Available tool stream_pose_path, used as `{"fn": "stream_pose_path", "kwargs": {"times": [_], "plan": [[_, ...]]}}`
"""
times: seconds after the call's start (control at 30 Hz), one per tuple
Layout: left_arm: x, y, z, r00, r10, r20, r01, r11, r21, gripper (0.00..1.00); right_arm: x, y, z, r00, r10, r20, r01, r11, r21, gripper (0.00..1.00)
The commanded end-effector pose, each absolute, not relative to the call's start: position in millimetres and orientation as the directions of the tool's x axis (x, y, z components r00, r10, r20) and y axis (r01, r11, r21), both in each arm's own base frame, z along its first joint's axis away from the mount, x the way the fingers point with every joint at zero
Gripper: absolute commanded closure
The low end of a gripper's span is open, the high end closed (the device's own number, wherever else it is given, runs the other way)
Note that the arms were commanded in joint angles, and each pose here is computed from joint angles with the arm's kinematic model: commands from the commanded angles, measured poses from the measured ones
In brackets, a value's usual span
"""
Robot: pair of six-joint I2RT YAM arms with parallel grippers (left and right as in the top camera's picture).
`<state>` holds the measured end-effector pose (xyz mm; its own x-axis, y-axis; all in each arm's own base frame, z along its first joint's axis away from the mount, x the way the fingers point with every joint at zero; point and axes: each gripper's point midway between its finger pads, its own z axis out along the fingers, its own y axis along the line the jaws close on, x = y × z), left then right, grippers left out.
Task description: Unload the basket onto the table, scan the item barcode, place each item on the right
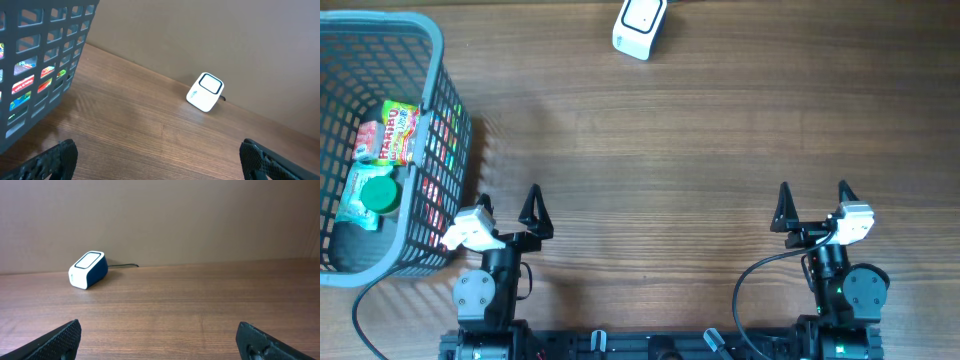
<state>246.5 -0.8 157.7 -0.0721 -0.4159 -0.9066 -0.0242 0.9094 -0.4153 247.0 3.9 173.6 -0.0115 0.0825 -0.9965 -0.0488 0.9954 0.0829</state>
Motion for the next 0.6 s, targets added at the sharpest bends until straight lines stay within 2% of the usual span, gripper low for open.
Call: {"fn": "stream_pose_path", "kwargs": {"times": [0.0,0.3,0.43,0.57], "plan": [[246.2,-4.7,156.5,-0.081,-0.402,-0.912,-0.004,0.915,-0.403,0.0,247.2,2.1,174.0,-0.007,0.081,-0.997,-0.038,0.996,0.081,0.0],[244.9,-13.2,161.7,-0.095,-0.4,-0.912,0.043,0.913,-0.405,0.0,247.2,2.1,174.0,-0.007,0.081,-0.997,-0.038,0.996,0.081,0.0],[240.7,-13.2,183.9,-0.07,-0.4,-0.914,0.054,0.913,-0.404,0.0,247.2,2.1,174.0,-0.007,0.081,-0.997,-0.038,0.996,0.081,0.0],[235.1,-14.6,192.5,-0.134,-0.399,-0.907,0.035,0.913,-0.407,0.0,247.2,2.1,174.0,-0.007,0.081,-0.997,-0.038,0.996,0.081,0.0]]}}
